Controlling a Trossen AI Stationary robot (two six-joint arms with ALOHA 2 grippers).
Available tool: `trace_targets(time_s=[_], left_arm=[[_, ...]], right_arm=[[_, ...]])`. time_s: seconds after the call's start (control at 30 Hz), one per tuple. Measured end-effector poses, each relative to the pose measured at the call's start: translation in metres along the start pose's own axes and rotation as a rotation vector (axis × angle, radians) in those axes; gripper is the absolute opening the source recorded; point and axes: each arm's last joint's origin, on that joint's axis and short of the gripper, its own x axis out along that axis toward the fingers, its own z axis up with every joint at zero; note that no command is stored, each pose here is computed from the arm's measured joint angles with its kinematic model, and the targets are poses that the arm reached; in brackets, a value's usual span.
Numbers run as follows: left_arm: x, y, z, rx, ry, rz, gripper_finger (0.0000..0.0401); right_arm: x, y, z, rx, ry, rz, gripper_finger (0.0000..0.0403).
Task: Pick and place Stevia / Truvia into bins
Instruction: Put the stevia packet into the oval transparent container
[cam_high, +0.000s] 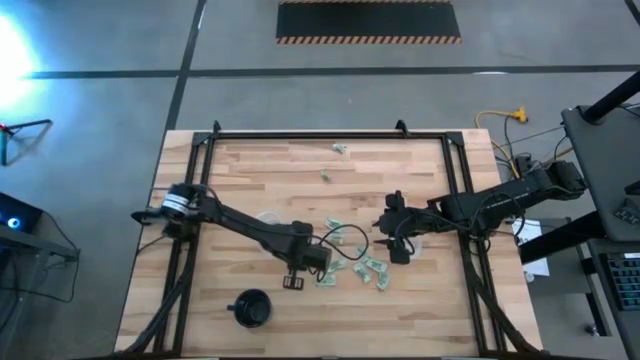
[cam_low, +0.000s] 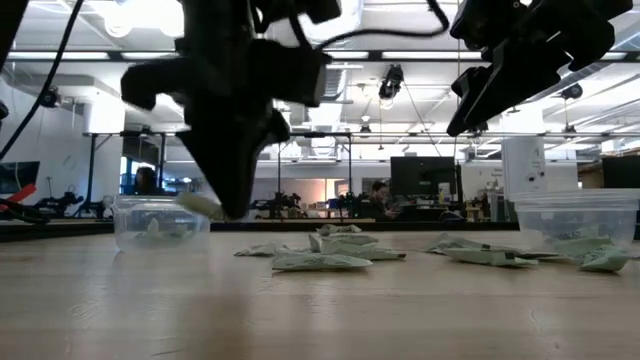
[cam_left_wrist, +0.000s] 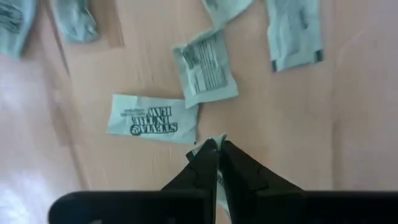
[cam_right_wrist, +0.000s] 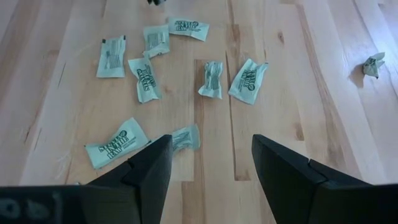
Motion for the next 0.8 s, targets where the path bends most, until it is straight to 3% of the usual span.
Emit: trace_targets(time_s=[0.17, 0.37, 0.57, 0.8], left_arm=[[-0.025, 0.002, 0.001, 0.004, -0.076, 0.006, 0.0000], [-0.054, 0.008, -0.004, 0.000, -0.136, 0.089, 0.0000], [-0.058, 0.019, -0.018, 0.002, -0.023, 0.217, 0.0000], [-0.039, 0.032, -0.036, -0.013, 0.091, 0.237, 0.0000]], right_arm=[[0.000, 0.000, 0.000, -0.003, 0.001, 0.000, 0.0210], [0.001, 0.000, -0.001, -0.003, 0.004, 0.000, 0.0210], [0.001, 0.000, -0.001, -0.001, 0.001, 0.000, 0.0210], [0.002, 0.000, -0.003, 0.001, 0.007, -0.001, 0.0210]])
